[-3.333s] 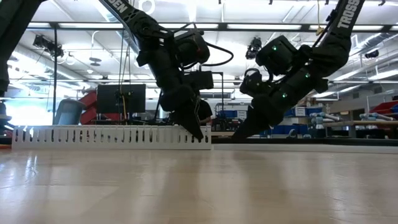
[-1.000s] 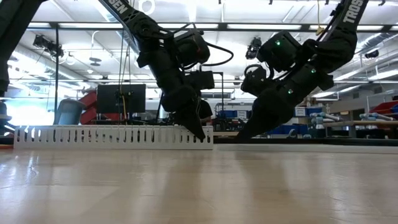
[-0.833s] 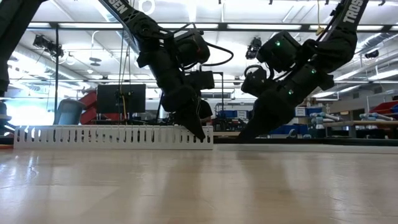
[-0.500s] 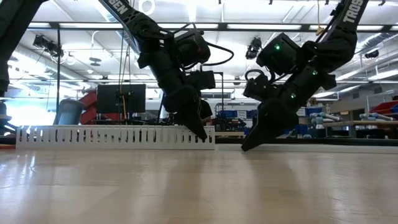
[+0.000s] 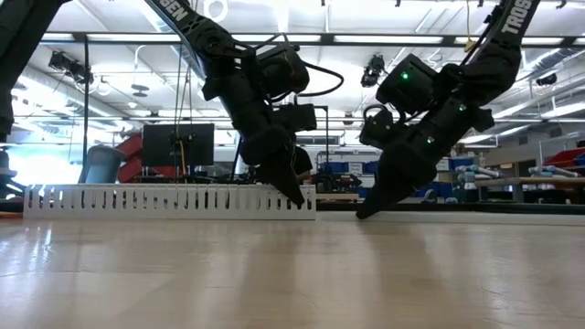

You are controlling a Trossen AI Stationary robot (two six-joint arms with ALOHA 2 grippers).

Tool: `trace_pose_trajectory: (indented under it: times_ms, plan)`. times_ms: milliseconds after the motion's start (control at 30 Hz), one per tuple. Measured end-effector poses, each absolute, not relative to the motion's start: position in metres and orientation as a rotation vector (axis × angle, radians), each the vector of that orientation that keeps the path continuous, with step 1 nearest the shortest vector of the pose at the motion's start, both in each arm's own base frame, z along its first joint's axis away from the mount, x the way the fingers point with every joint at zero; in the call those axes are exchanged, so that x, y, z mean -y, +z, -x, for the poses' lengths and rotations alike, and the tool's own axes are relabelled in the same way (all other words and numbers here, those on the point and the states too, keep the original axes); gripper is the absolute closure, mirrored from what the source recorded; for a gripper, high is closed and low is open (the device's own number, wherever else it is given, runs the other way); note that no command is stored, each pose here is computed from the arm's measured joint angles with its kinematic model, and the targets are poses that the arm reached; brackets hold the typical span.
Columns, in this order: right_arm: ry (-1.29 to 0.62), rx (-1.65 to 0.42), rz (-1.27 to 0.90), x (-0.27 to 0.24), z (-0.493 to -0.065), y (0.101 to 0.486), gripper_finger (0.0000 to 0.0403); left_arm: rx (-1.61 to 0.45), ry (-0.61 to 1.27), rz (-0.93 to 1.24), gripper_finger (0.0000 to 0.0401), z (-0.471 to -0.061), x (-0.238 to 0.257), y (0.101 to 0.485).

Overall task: Ziptie cables
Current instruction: Close the white cable duct

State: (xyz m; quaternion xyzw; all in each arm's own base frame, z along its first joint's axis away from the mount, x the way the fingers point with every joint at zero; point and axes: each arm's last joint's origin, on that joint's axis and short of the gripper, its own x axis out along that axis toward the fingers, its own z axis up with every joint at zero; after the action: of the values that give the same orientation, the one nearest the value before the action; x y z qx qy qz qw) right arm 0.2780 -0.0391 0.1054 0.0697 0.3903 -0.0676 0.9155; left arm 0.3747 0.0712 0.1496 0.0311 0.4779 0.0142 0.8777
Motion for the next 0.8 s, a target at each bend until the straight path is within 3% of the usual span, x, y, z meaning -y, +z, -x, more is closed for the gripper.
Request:
trace_pose_trajectory:
  times_ms: [333, 800]
  plan:
    - [-0.119, -0.815, -0.123, 0.0386, -0.2771, 0.1044, 0.0189, -0.997, 0.03, -0.065, 0.0182, -0.3748, -0.0711, 0.1497]
    - [-0.103, -0.784, -0.097, 0.0382, -0.2786, 0.1069, 0.0189, -0.997, 0.03, -0.064, 0.0182, -0.3747, -0.0711, 0.1498]
